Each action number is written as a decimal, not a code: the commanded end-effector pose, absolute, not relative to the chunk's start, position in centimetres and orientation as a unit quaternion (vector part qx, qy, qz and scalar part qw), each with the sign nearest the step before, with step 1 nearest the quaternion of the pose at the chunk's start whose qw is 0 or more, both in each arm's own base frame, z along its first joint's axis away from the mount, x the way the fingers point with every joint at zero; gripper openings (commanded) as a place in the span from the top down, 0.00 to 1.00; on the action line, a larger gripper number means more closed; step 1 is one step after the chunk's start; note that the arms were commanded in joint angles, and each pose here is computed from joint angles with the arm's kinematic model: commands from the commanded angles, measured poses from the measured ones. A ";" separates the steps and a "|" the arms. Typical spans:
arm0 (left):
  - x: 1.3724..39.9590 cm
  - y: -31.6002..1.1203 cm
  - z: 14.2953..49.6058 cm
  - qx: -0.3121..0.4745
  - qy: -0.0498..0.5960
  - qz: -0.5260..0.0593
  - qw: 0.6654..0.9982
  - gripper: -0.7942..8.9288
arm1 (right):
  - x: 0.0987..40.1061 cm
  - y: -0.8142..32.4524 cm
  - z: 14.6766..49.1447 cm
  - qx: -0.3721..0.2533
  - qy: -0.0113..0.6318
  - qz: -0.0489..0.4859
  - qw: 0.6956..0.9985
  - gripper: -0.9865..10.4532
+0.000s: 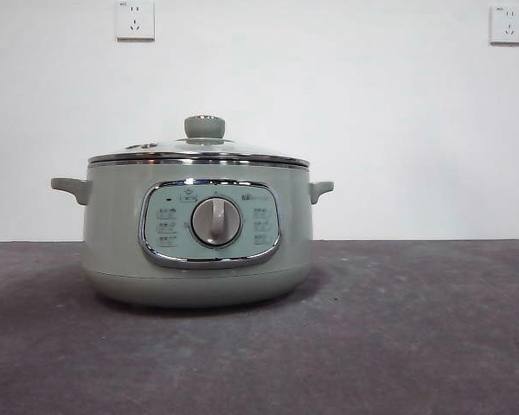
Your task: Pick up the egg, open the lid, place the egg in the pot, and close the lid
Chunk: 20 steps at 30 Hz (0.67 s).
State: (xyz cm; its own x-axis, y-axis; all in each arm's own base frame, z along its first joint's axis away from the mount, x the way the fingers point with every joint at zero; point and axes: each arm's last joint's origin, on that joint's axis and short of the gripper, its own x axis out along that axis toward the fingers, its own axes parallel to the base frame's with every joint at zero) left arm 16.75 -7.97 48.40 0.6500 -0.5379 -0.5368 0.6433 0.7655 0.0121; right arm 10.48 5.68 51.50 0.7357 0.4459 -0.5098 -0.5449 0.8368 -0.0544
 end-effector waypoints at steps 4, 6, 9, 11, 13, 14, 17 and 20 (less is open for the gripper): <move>14.0 -6.7 49.2 0.082 0.248 -0.323 0.910 0.69 | 10.4 5.7 51.2 -0.102 0.261 0.269 0.921 0.74; 13.5 -6.5 49.3 0.082 0.247 -0.323 0.910 0.85 | 10.4 5.7 51.2 -0.102 0.260 0.271 0.921 0.86; 13.0 -6.3 49.2 0.081 0.253 -0.323 0.909 0.93 | 10.4 5.7 51.2 -0.100 0.260 0.278 0.919 0.92; 12.9 -6.3 49.1 0.082 0.259 -0.323 0.907 0.93 | 10.4 5.8 51.2 -0.100 0.260 0.285 0.917 0.92; 12.9 -6.3 49.1 0.082 0.262 -0.323 0.906 0.93 | 10.4 5.8 51.2 -0.100 0.260 0.285 0.917 0.92; 12.9 -6.3 49.1 0.082 0.262 -0.323 0.906 0.93 | 10.4 5.8 51.2 -0.100 0.260 0.285 0.917 0.92; 12.9 -6.3 49.1 0.082 0.259 -0.322 0.907 0.92 | 10.5 5.8 51.2 -0.092 0.264 0.282 0.918 0.91; 12.9 -6.3 49.1 0.082 0.258 -0.323 0.907 0.92 | 10.6 5.9 51.1 -0.082 0.269 0.277 0.919 0.91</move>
